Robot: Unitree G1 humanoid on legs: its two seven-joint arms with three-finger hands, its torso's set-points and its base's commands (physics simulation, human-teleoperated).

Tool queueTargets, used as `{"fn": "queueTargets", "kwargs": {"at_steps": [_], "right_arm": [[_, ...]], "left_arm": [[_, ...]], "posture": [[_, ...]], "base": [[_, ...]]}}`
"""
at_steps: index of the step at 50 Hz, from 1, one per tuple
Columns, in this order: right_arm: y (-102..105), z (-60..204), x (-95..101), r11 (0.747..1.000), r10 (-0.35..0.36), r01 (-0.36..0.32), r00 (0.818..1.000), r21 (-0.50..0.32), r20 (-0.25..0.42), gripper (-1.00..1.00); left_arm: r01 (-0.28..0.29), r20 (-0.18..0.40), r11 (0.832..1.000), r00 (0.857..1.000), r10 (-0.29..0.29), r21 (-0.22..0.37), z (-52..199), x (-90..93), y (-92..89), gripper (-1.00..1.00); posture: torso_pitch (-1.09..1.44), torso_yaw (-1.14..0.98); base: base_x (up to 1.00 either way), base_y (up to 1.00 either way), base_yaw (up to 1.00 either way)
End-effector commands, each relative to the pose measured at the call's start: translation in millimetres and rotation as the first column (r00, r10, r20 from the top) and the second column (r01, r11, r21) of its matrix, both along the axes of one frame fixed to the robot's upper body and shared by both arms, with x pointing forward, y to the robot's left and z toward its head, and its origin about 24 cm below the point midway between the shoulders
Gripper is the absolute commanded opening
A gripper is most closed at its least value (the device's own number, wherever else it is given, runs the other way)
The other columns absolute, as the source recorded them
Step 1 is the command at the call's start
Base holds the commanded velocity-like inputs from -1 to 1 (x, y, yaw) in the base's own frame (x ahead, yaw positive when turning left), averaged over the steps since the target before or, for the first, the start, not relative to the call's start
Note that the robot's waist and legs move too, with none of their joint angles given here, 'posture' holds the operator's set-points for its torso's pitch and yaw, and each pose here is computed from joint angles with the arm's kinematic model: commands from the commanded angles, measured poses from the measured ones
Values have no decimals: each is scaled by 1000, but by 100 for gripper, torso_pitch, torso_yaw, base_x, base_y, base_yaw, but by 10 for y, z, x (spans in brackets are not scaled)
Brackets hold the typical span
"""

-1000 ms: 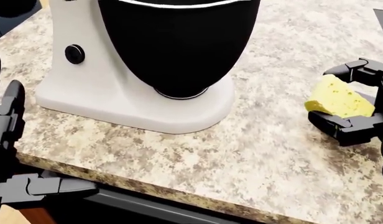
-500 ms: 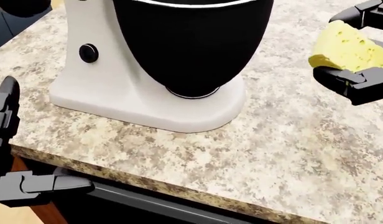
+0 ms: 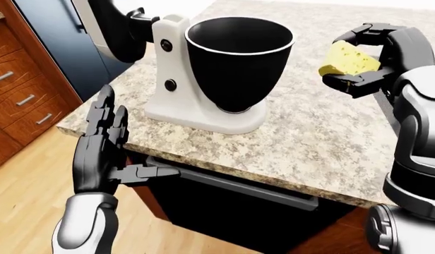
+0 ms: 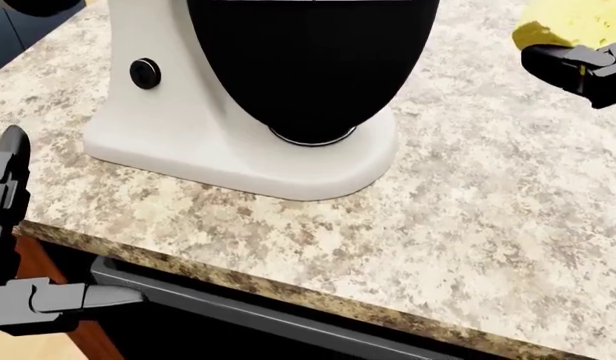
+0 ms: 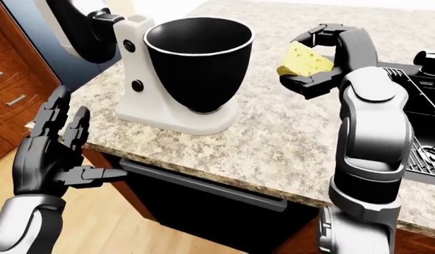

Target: Place the cheese in the stand mixer bowl.

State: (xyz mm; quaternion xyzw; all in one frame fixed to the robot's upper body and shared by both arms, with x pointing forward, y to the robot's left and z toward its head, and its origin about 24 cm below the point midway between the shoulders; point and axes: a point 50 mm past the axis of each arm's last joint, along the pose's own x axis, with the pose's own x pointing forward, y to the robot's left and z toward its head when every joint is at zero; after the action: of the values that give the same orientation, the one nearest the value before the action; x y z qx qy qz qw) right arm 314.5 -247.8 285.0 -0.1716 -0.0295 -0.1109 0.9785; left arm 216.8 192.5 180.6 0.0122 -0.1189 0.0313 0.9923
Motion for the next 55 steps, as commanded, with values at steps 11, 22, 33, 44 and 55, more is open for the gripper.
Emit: {"fn": "queueTargets", "kwargs": {"at_steps": [11, 22, 33, 44, 55], "right_arm": [[91, 564, -48, 997, 13, -2, 990, -80, 140, -100], [225, 789, 74, 993, 48, -32, 988, -113, 147, -100], [407, 1097, 171, 984, 95, -67, 981, -165, 167, -100], [693, 1249, 300, 964, 185, -145, 968, -222, 168, -100], [887, 1357, 406, 948, 242, -196, 955, -253, 170, -100]], "left_arm": [[3, 81, 1000, 997, -4, 14, 122, -57, -10, 100], [-1, 79, 1000, 997, 0, 11, 102, -49, 6, 100], [1, 80, 1000, 997, -2, 11, 105, -51, 4, 100], [2, 81, 1000, 997, -3, 11, 123, -41, 2, 100], [2, 83, 1000, 997, -3, 7, 131, -52, 7, 100]], "posture": [[0, 0], [0, 0], [0, 0], [0, 0], [0, 0]], "base": [[0, 0, 0], [0, 0, 0], [0, 0, 0], [0, 0, 0], [0, 0, 0]]}}
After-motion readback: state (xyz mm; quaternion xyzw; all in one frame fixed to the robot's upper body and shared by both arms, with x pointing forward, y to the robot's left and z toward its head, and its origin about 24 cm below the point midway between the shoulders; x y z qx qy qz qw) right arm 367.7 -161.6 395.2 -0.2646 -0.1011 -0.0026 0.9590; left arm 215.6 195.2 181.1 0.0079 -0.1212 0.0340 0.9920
